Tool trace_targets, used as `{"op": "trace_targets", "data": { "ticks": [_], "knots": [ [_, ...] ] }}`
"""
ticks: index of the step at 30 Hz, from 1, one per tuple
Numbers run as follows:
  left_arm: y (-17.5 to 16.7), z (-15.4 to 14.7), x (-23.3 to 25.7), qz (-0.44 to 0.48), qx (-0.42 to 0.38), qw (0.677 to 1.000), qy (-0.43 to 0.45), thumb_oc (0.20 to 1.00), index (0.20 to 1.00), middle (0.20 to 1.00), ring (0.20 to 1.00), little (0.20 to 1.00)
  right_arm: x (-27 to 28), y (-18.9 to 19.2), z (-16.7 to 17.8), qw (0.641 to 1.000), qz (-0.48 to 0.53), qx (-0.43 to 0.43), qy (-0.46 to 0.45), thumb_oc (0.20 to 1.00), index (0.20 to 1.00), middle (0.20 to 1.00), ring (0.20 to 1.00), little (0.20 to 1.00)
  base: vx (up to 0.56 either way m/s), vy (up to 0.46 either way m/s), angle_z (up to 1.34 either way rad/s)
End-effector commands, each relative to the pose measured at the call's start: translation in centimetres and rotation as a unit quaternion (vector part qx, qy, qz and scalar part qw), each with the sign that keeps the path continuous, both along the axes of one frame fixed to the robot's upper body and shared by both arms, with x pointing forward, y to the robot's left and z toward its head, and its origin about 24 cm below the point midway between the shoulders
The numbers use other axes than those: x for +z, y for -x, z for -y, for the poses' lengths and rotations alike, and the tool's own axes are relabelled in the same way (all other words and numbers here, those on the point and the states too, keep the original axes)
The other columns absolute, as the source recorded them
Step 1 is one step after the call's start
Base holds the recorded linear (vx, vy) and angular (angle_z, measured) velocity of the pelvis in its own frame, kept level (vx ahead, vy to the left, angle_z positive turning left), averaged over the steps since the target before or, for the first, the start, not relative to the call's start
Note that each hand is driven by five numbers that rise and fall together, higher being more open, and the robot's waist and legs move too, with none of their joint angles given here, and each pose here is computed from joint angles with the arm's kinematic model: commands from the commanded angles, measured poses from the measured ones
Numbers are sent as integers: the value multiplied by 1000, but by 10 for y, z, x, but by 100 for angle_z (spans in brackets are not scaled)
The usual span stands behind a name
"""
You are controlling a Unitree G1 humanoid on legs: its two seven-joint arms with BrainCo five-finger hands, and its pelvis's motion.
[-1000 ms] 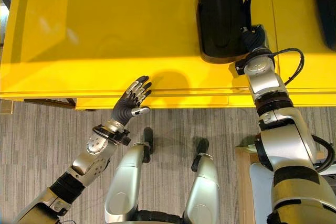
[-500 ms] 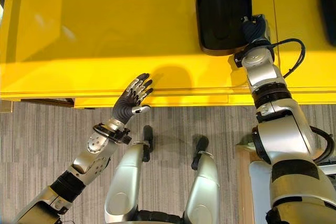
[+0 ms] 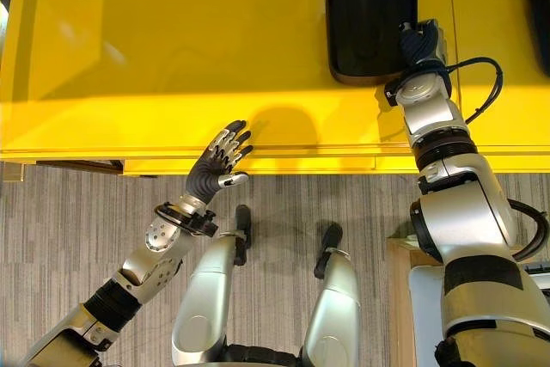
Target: Move parts from the plastic box to the shelf.
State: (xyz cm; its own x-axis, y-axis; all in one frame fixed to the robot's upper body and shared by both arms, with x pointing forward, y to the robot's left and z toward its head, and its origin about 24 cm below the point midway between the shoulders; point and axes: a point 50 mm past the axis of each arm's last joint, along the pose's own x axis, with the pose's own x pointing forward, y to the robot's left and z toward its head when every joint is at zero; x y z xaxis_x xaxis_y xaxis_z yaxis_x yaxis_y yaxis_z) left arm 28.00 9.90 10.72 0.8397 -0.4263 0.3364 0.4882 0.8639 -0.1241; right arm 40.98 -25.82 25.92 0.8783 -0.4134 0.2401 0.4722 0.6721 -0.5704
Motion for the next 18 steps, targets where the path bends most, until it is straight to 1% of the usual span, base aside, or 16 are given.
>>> {"op": "trace_targets", "data": {
  "ticks": [1,11,16,18],
  "knots": [
    [18,16,16,52,-42,997,30,1000,1000,1000,1000,1000,-26,1,8,998,-57,-18,-2,1000,1000,1000,1000,1000,0,0,0],
    [20,18,14,44,-51,997,37,1000,1000,1000,1000,1000,-36,2,10,998,-62,-24,-20,1000,1000,1000,1000,1000,0,0,0],
    [19,18,8,22,-50,998,43,1000,1000,1000,1000,1000,-35,4,11,998,-53,-40,-2,1000,1000,1000,1000,1000,0,0,0],
    [21,19,5,21,-52,998,38,1000,1000,1000,1000,1000,-34,5,13,998,-35,-50,-3,1000,1000,1000,1000,1000,0,0,0]
  ]
}}
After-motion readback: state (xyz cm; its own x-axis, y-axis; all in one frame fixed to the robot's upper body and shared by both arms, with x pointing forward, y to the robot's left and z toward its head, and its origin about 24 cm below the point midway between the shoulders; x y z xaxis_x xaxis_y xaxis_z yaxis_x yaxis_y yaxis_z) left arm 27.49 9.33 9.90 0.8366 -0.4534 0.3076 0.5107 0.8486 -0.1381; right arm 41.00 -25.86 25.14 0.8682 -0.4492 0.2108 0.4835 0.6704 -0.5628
